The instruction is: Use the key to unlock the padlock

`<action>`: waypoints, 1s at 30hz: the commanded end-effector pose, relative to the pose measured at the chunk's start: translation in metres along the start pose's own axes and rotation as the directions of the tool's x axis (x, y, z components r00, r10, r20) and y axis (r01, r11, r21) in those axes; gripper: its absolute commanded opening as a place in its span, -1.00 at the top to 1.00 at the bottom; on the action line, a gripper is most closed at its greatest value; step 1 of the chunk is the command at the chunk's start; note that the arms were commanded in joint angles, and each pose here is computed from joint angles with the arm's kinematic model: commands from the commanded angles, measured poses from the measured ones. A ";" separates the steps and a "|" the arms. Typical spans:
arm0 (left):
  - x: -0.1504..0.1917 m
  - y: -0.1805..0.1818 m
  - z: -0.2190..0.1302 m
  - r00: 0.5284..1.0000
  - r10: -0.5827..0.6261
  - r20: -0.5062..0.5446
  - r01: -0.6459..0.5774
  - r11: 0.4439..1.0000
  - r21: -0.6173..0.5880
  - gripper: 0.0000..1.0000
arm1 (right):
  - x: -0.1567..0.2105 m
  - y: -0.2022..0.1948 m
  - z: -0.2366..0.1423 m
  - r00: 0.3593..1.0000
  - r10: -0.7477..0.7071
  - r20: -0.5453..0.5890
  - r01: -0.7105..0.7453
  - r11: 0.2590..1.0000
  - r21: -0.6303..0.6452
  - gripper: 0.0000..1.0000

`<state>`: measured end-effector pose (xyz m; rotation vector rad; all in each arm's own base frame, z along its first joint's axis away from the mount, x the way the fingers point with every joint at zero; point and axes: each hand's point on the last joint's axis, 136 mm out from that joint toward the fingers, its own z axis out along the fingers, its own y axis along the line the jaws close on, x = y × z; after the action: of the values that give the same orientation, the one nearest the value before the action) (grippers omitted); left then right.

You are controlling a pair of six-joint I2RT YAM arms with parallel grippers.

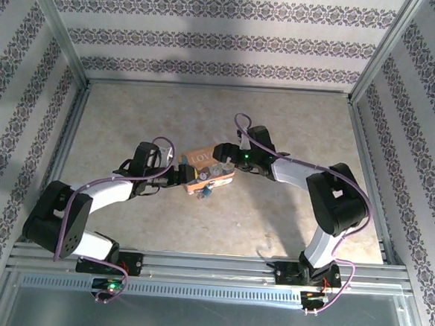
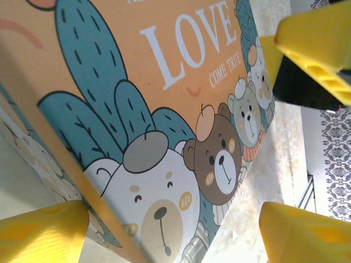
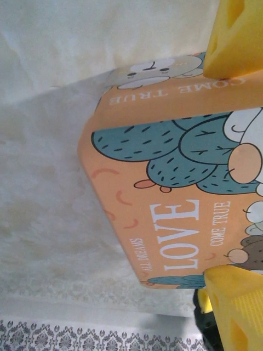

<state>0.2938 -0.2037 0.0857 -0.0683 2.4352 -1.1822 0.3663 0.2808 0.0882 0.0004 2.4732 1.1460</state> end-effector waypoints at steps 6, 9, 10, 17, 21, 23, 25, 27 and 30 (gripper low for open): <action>-0.004 -0.016 -0.015 0.996 0.036 0.078 -0.036 0.999 -0.002 -0.66 | -0.020 0.012 -0.024 0.995 -0.067 0.069 0.070 0.996 -0.050 -0.75; -0.010 -0.017 -0.031 0.990 0.069 0.122 -0.062 0.996 -0.058 -0.67 | -0.019 0.002 -0.052 0.991 -0.057 0.122 0.058 0.998 -0.010 -0.75; -0.012 -0.019 -0.036 0.987 0.080 0.137 -0.071 0.995 -0.071 -0.67 | -0.016 0.001 -0.060 0.990 -0.055 0.132 0.056 0.998 -0.005 -0.75; -0.027 -0.059 -0.071 0.962 0.157 0.225 -0.154 0.988 -0.029 -0.66 | 0.045 0.009 -0.090 0.990 0.007 0.140 0.000 0.999 -0.048 -0.55; -0.039 -0.088 -0.069 0.965 0.165 0.206 -0.181 0.981 0.063 -0.64 | 0.079 0.019 -0.090 0.987 0.016 0.158 -0.008 0.999 -0.053 -0.48; -0.045 -0.095 -0.062 0.968 0.164 0.190 -0.184 0.979 0.091 -0.63 | 0.093 0.022 -0.087 0.984 0.019 0.175 -0.010 0.999 -0.047 -0.45; -0.051 -0.098 -0.051 0.973 0.161 0.165 -0.180 0.978 0.106 -0.62 | 0.103 0.022 -0.082 0.980 0.025 0.197 -0.016 0.999 -0.046 -0.39; -0.055 -0.099 -0.040 0.978 0.159 0.137 -0.176 0.978 0.116 -0.61 | 0.110 0.023 -0.075 0.979 0.027 0.204 -0.016 0.998 -0.056 -0.28; -0.061 -0.098 -0.022 0.982 0.158 0.108 -0.171 0.977 0.125 -0.60 | 0.117 0.026 -0.063 0.981 0.020 0.195 -0.007 0.998 -0.063 -0.20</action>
<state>0.3228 -0.2195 0.1842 0.0310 2.2569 -1.1734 0.2170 0.2669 0.0910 0.0294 2.3697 1.1596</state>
